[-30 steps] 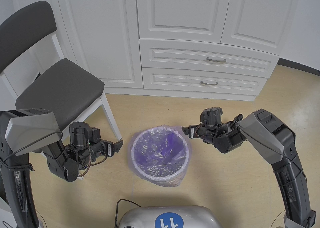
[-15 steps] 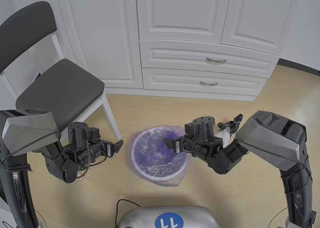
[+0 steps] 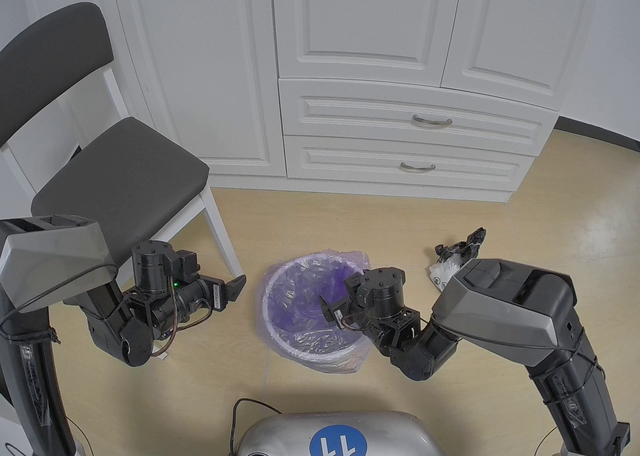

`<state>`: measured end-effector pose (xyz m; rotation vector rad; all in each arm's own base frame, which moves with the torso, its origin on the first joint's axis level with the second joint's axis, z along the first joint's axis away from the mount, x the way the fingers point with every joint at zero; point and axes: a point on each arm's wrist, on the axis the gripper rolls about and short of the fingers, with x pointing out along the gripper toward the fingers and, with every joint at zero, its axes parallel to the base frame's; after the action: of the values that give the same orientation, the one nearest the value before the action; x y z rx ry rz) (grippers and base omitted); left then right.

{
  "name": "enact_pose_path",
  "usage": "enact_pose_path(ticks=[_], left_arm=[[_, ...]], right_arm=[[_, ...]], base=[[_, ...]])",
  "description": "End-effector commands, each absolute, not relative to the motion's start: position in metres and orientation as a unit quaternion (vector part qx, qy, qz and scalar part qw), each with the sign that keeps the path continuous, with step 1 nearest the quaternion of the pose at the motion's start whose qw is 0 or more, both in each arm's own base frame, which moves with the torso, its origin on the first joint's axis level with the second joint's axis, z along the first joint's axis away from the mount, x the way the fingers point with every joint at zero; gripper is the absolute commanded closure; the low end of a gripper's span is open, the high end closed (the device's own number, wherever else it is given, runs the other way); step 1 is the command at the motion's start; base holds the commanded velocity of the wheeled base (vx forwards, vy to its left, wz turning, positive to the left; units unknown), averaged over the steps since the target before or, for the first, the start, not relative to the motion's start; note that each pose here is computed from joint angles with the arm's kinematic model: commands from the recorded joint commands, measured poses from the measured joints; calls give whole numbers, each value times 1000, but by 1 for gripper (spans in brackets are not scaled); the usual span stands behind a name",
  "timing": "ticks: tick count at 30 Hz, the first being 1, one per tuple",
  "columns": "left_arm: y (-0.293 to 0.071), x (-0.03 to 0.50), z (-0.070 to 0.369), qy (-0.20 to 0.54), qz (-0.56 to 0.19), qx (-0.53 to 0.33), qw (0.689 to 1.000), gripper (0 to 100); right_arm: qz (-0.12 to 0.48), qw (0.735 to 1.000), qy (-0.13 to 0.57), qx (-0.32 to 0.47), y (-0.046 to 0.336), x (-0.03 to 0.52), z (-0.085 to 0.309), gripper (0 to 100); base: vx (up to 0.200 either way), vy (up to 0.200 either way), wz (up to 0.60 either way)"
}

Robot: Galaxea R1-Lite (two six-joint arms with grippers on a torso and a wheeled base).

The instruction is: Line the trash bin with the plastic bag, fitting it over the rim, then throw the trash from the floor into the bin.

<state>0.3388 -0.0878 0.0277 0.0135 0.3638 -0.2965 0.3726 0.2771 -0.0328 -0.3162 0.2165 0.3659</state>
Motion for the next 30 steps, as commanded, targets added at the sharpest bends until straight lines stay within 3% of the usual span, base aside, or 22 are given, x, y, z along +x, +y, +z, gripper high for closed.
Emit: enact_pose_path(ticks=[1,12,21,30], left_arm=[[-87,337,33,174,-146,6,974,0],[-87,335,34,168,-148,13,975,0],[-88,333,35,156,-151,13,976,0],[-88,333,35,156,-152,13,976,0]], right_arm=[[183,956,105,-204,278,368,-67,0],[179,937,55,-293,264,352,-76,0],[232,921,60,-307,259,332,-77,0],[243,921,62,-299,259,329,-76,0]], base=[[0,0,0],[0,0,0],[0,0,0],[0,0,0]])
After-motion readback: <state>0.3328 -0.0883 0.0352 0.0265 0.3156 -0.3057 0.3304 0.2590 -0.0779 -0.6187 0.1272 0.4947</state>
